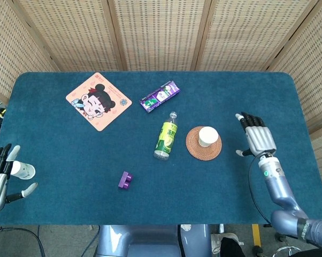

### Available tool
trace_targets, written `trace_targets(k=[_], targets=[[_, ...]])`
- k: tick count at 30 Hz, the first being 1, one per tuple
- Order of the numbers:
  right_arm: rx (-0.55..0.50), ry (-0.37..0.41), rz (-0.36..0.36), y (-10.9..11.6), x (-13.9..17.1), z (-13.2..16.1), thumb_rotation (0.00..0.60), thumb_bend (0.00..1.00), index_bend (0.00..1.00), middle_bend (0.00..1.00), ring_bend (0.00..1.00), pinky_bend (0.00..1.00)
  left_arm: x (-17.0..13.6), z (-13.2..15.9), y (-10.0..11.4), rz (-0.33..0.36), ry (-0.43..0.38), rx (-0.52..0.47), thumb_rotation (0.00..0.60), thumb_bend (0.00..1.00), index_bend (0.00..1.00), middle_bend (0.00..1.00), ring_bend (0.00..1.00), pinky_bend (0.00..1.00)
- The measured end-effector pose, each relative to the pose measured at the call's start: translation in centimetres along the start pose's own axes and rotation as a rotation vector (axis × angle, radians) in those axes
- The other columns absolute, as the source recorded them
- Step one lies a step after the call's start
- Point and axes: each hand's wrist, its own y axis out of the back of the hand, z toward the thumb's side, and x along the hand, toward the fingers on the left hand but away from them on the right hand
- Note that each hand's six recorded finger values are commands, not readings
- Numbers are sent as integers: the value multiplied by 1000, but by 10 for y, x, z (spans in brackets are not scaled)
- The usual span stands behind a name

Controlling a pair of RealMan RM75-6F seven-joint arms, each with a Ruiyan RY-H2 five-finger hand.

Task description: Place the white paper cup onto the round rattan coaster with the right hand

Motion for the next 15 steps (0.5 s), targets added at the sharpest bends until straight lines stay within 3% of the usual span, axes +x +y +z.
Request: trace_targets(k=[10, 15], targets=[[-8, 98, -181, -10, 93, -11, 600, 31, 0, 0, 0, 32, -4, 2, 2, -7, -8, -2, 0, 51, 0, 0, 0, 0], [-15, 120, -224, -18, 129, -12, 600, 30, 0, 0, 0, 32, -5, 5, 2, -7, -19, 2, 0, 52, 0, 0, 0, 0]])
